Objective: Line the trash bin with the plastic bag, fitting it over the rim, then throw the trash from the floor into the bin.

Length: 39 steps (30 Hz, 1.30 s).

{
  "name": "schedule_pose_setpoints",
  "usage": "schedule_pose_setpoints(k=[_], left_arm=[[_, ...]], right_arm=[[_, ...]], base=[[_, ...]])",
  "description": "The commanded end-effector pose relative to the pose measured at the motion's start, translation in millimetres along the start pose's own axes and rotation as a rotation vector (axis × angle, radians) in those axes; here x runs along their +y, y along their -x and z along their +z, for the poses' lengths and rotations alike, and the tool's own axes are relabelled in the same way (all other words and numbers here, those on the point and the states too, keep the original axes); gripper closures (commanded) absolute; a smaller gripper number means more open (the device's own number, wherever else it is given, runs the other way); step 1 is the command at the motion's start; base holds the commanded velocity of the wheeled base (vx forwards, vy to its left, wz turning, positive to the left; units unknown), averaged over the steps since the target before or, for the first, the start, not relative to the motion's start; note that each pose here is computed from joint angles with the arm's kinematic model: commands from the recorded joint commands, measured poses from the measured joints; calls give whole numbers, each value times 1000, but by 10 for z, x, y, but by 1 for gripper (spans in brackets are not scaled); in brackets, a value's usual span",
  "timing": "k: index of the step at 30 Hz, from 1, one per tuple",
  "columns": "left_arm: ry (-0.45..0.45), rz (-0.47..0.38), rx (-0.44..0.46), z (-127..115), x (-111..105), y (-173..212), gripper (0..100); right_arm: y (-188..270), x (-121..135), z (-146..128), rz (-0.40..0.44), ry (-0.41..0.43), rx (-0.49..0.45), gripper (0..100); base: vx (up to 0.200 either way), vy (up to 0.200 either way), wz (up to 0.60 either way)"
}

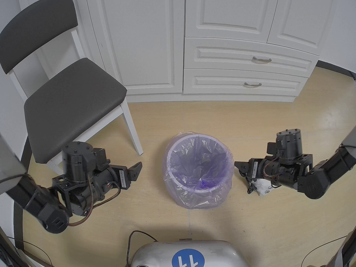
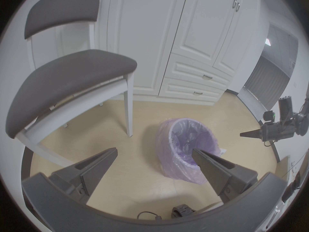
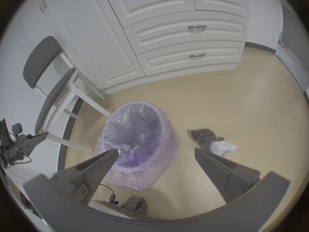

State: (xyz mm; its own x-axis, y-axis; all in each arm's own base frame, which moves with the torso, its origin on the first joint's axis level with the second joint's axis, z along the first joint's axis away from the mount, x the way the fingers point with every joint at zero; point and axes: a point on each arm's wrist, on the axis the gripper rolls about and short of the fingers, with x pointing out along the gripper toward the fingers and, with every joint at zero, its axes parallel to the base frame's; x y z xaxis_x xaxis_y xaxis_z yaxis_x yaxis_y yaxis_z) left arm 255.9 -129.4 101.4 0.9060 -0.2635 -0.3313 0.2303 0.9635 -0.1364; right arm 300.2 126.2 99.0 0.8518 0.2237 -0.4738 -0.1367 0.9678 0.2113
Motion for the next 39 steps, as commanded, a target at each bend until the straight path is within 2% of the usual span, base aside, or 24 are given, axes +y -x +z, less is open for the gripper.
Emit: schedule_pose_setpoints(k=[1,2,5,7,13,19,22,28,39], left_arm=[[32,-21,-99,168,-1,572,0],[32,-21,-99,168,-1,572,0],[46,-12,-106,153,38,658,0],[57,-9,-110,130,54,717,0],[55,35,-124,127,62,759,0],[41,85,-98,60,54,703,0],[30,94,-80,37,46,641,0],[-47,130,-93,74,36,562,0],[-68,123,-128,131,22,672,0]], right_arm=[[346,-164,148,-94,62,-85,0],[346,-164,148,-94,62,-85,0],[415,-256,152,-210,133,-88,0],[527,-290,184,-232,163,-102,0],[910,-285,262,-227,216,-137,0],[1285,-262,332,-213,255,-171,0],[1297,-266,338,-216,253,-172,0],[1140,-272,262,-224,264,-117,0],[934,-290,158,-239,276,-45,0]], base=[[0,0,0],[0,0,0],[0,0,0],[0,0,0],[0,0,0],[0,0,0],[0,0,0],[0,0,0],[0,0,0]])
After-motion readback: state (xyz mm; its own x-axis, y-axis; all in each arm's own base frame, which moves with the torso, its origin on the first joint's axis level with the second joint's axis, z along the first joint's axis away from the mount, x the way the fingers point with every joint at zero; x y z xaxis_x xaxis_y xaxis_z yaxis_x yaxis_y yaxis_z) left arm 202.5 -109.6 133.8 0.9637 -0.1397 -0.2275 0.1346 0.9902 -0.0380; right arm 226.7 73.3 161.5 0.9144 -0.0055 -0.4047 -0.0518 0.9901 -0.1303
